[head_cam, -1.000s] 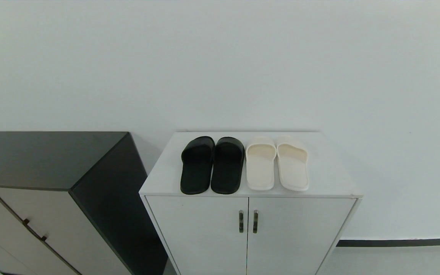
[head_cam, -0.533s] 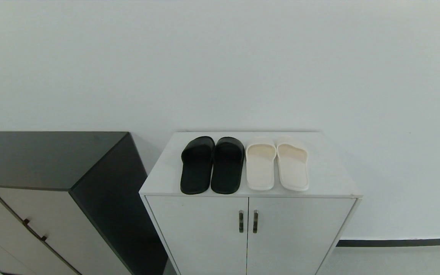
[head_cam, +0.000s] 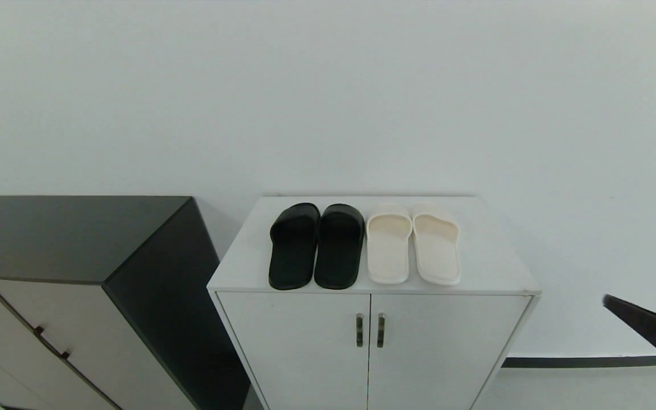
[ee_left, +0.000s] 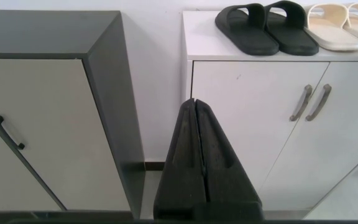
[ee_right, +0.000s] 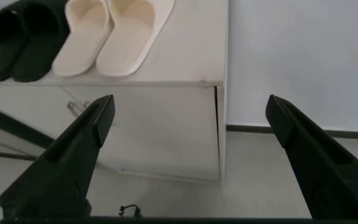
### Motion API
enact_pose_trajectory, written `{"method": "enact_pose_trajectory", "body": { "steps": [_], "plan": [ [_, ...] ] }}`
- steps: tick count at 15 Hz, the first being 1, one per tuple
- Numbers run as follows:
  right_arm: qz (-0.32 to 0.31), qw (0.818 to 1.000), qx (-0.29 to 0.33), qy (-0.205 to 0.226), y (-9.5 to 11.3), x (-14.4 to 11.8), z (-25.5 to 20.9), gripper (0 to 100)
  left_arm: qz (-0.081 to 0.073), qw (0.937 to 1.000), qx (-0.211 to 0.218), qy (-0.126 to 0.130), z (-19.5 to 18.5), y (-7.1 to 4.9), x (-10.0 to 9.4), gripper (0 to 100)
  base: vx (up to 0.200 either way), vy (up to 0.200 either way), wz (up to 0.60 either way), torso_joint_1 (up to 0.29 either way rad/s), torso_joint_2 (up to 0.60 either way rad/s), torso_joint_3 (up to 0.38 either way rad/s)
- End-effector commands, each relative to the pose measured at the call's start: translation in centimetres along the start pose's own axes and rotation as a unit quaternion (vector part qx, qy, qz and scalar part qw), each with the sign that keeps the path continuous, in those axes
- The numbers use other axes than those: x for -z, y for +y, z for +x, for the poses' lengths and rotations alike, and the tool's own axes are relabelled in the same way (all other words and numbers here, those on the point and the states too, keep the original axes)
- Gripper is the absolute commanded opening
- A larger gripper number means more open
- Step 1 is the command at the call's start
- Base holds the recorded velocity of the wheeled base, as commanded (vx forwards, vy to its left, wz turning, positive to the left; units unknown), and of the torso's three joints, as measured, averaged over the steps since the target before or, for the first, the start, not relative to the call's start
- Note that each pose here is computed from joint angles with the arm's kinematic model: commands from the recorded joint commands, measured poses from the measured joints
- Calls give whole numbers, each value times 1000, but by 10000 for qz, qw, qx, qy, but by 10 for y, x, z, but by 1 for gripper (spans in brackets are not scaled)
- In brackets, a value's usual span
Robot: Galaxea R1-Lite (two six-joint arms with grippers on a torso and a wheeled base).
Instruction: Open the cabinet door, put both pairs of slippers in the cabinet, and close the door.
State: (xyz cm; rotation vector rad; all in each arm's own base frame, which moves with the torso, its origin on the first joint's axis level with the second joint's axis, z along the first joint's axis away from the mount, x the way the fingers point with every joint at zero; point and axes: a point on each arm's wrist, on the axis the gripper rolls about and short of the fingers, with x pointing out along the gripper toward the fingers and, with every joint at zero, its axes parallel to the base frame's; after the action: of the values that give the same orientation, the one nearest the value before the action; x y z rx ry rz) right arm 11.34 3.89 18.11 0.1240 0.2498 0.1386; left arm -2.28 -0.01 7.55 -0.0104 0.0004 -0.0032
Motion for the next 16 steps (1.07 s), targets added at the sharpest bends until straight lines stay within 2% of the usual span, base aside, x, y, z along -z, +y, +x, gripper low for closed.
{"method": "enact_pose_trajectory", "body": {
  "steps": [1, 3, 4, 6, 9, 12, 16],
  "plan": [
    [-191, 9992, -105, 339, 30, -8, 35, 100, -2, 10000, -1, 6, 0, 0, 0, 0, 0, 0, 0, 0, 0, 0],
    [-214, 9984, -246, 455, 47, -13, 54, 100, -2, 10000, -1, 6, 0, 0, 0, 0, 0, 0, 0, 0, 0, 0],
    [-59, 9983, -331, 482, 64, -19, 69, 100, -2, 10000, -1, 6, 0, 0, 0, 0, 0, 0, 0, 0, 0, 0],
    [-26, 9984, -238, 508, 82, -22, 89, 100, -2, 10000, -1, 6, 0, 0, 0, 0, 0, 0, 0, 0, 0, 0],
    [-75, 9995, -111, 274, 116, -31, 119, 100, -2, 10000, -1, 6, 0, 0, 0, 0, 0, 0, 0, 0, 0, 0],
    [-219, 9990, -255, 285, 142, -23, 135, 100, -2, 10000, -1, 6, 0, 0, 0, 0, 0, 0, 0, 0, 0, 0],
    [-327, 9994, 71, 40, 164, -2, 177, 100, -25, 10000, -1, 6, 0, 0, 0, 0, 0, 0, 0, 0, 0, 0]
  ]
}}
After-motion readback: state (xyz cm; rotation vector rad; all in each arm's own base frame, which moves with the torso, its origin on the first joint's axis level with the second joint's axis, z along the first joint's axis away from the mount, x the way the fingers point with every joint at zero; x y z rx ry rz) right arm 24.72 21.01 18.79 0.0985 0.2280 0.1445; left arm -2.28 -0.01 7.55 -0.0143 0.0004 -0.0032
